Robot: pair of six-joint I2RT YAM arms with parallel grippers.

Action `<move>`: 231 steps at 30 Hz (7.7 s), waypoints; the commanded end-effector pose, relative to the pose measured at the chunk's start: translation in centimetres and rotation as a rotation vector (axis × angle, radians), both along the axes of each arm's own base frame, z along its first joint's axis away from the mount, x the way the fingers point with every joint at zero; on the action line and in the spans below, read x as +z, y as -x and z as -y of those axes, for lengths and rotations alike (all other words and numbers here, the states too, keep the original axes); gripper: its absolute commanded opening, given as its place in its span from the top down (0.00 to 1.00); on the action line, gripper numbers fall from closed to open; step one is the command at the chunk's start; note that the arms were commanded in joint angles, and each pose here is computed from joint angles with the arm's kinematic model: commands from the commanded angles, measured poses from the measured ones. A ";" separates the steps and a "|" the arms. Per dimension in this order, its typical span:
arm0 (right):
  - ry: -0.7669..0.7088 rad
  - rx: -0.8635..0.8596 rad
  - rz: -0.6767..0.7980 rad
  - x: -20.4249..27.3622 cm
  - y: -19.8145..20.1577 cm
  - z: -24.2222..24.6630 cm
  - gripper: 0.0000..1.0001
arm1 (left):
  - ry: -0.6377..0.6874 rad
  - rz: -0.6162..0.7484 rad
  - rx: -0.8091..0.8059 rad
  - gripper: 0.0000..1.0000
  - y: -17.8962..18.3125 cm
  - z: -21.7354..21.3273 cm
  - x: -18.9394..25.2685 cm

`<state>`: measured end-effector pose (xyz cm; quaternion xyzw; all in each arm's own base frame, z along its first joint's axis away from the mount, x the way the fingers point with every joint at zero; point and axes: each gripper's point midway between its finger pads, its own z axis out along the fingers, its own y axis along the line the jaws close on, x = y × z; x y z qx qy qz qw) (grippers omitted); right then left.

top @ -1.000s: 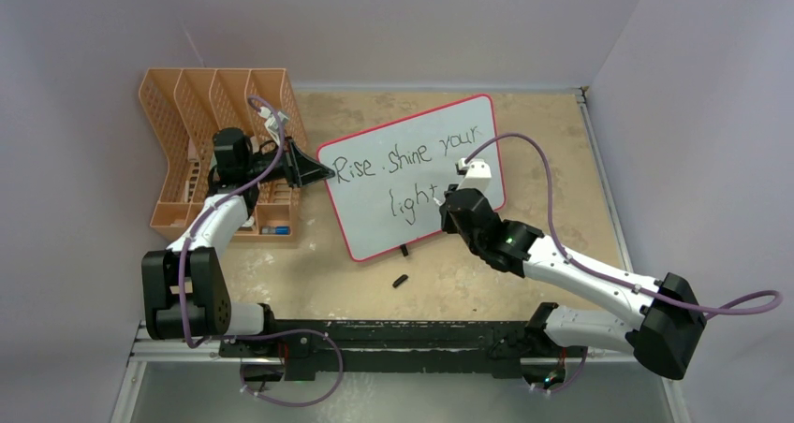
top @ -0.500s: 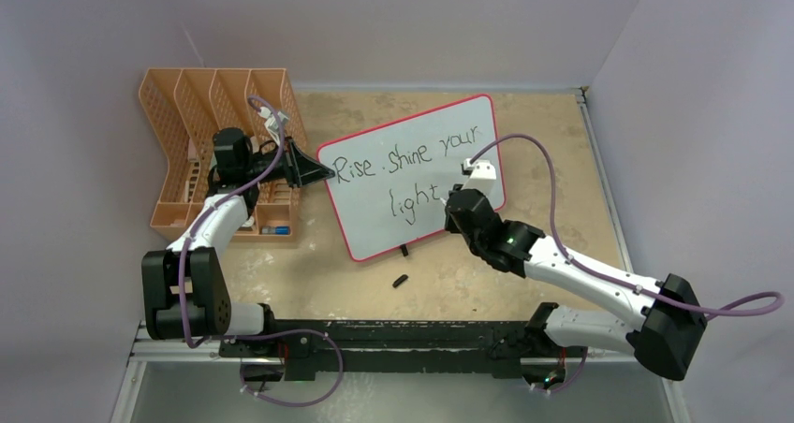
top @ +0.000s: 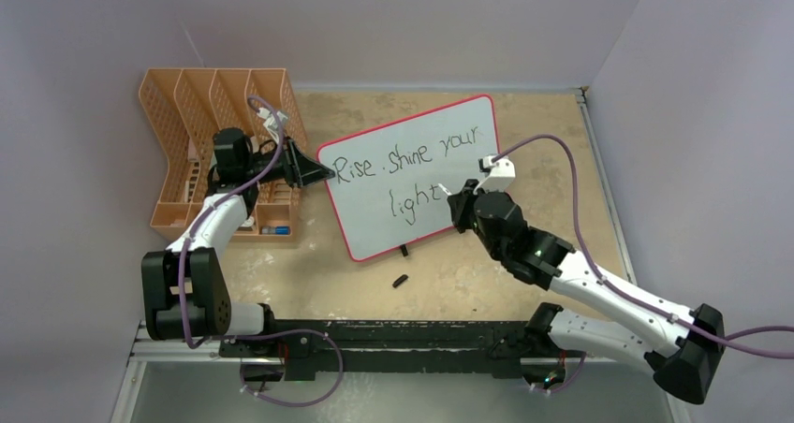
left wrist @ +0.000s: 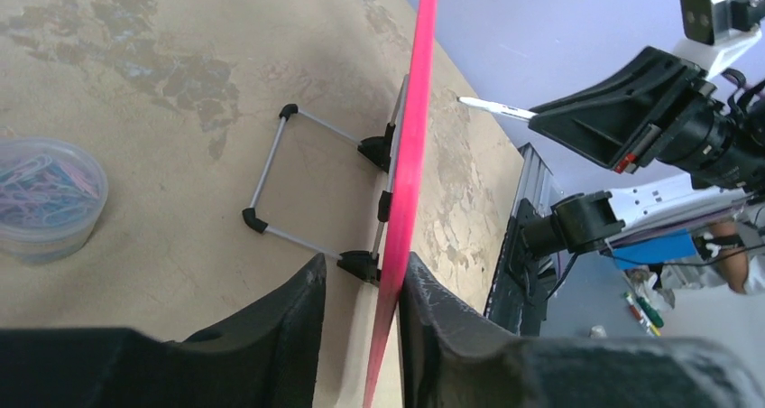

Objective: Write a sentence on the whiteboard
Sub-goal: Write a sentence on the whiteboard, then put down the whiteboard on the whiteboard stand, then pick up the pen cap from the center of the board, then insert the whiteboard marker without the cap into the pen cap.

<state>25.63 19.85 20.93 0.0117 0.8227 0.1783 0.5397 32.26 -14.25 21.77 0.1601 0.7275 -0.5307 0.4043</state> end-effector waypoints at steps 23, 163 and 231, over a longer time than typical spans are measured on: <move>-0.104 -0.017 0.122 4.3 1.5 2.7 1.00 | -0.306 -0.082 0.364 0.26 4.3 -1.6 5.4; -0.248 0.479 0.605 9.0 7.1 -8.9 1.00 | 0.627 -0.705 0.814 1.00 5.7 9.6 8.3; -0.279 0.307 0.551 9.1 4.6 -8.5 1.00 | 0.578 -0.523 0.482 1.00 8.1 14.6 10.6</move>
